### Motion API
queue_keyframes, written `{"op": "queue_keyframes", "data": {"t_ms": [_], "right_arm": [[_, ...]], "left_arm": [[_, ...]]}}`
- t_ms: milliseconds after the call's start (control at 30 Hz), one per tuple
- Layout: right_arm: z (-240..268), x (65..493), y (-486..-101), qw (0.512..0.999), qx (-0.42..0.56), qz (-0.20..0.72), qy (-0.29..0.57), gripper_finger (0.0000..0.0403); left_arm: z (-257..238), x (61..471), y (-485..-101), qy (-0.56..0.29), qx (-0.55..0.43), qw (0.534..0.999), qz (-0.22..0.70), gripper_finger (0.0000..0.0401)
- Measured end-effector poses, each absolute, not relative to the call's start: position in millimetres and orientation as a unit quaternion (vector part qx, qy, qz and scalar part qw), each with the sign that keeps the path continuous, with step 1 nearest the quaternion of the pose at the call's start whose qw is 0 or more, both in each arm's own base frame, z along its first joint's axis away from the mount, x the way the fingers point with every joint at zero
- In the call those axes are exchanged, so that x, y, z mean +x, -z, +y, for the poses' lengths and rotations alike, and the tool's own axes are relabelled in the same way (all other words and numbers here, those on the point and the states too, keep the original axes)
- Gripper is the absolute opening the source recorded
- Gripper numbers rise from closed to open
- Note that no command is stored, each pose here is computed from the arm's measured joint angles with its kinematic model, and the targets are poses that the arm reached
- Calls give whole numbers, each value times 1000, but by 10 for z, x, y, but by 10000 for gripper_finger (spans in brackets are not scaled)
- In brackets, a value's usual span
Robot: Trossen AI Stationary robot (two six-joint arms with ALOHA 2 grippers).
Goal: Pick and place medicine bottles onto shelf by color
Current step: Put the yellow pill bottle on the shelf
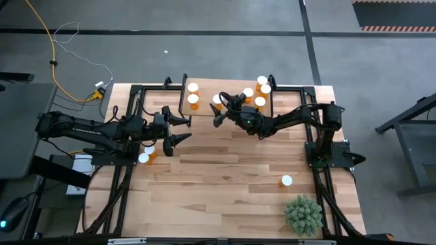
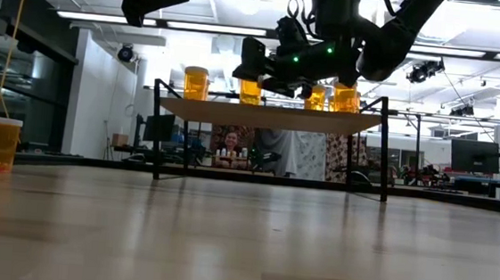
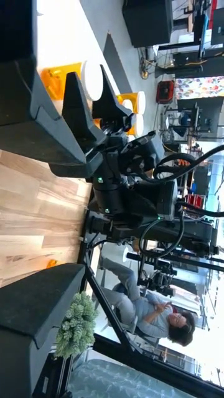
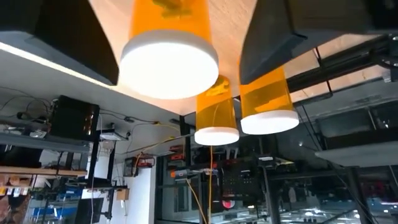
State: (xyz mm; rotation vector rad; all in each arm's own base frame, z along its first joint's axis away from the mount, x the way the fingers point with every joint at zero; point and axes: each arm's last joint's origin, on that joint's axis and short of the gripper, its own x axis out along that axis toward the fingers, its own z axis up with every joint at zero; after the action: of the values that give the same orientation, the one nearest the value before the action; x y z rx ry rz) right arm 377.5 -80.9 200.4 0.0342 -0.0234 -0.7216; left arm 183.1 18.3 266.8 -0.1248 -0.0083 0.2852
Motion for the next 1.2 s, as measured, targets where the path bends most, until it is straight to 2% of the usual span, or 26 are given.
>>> {"op": "queue_keyframes", "data": {"t_ms": [133, 267, 467, 800, 1067, 1200], "right_arm": [[-779, 3780, -2019, 937, 2, -12, 350, 368], [-744, 3771, -2060, 938, 2, -10, 345, 384], [-663, 3722, -2180, 942, -2, 9, 337, 385], [-371, 3522, -2355, 946, -34, 125, 298, 385], [50, 3153, -2523, 941, -62, 242, 227, 385], [285, 3025, -2521, 943, -67, 263, 191, 385]], "left_arm": [[182, 1831, -2668, -142, -62, 988, -4, 262], [182, 1831, -2671, -142, -62, 988, -6, 262], [184, 1831, -2677, -144, -63, 988, -9, 262], [186, 1830, -2675, -148, -63, 987, -8, 262], [186, 1829, -2652, -149, -62, 987, 4, 262], [186, 1829, -2648, -149, -69, 986, 6, 262]]}}
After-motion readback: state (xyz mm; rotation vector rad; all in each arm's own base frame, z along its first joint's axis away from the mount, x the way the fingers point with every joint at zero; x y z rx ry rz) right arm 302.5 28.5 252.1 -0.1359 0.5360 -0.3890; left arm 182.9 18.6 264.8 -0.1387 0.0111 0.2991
